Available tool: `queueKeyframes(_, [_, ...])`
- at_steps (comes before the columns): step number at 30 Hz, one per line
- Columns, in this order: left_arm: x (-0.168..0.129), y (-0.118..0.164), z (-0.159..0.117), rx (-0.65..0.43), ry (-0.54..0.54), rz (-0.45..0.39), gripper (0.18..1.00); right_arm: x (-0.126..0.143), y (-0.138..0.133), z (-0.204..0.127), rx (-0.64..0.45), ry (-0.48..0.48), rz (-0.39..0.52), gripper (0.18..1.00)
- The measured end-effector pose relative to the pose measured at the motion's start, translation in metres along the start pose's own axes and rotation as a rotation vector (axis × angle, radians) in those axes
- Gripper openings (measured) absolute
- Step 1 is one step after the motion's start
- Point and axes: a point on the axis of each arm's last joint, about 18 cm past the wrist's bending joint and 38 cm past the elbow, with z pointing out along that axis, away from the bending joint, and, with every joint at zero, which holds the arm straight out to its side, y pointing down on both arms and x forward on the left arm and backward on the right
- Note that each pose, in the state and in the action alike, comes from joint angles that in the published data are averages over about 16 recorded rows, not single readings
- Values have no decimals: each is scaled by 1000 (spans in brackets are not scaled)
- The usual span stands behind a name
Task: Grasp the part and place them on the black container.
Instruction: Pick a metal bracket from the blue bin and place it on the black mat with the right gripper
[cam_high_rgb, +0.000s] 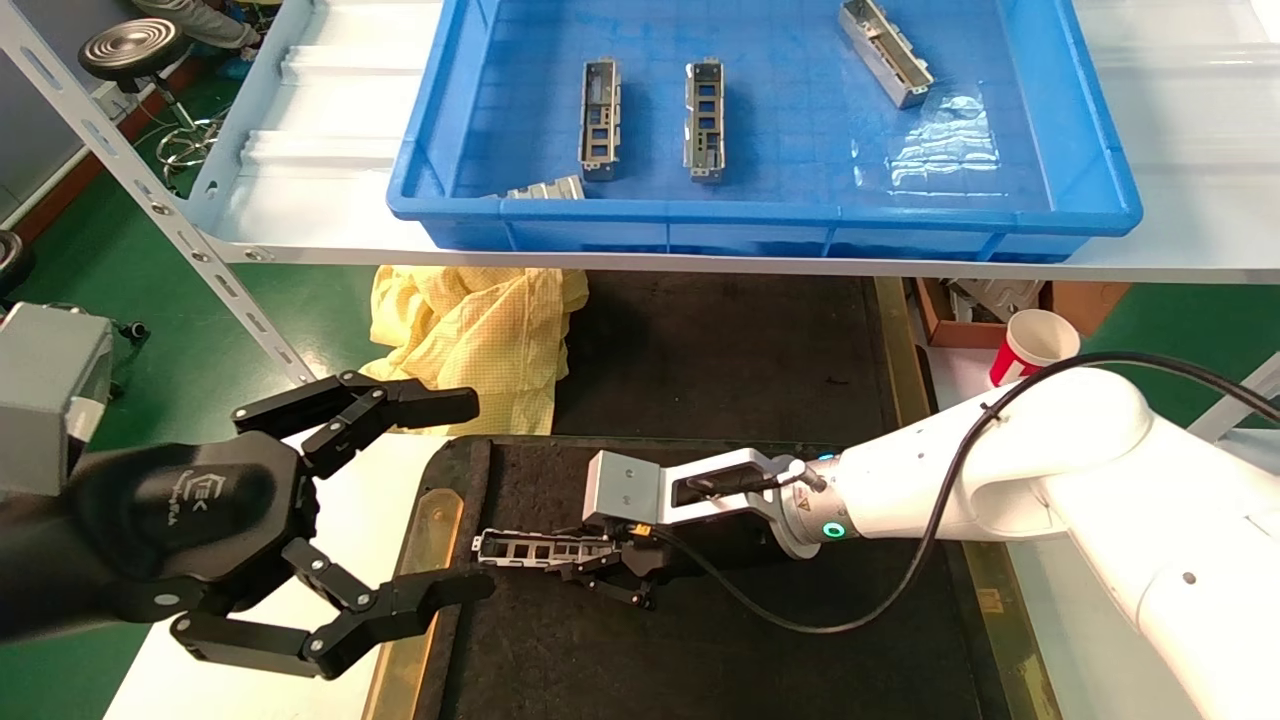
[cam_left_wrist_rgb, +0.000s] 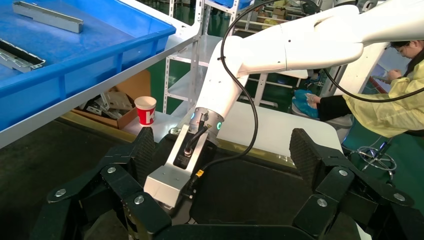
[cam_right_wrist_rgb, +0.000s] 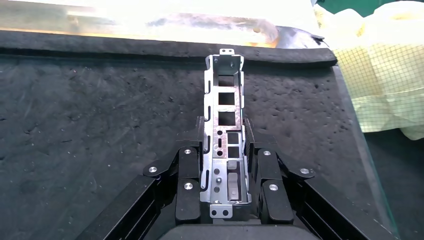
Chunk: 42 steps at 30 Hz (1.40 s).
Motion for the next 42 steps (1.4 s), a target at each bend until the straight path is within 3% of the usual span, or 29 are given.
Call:
queueKeyframes(31, [0,0,0,0,0,0,1001,-3,-1,15,6,32,17,347])
queueKeyframes(42, [0,0,0,0,0,0,1001,4,-6,3,45,41,20,425])
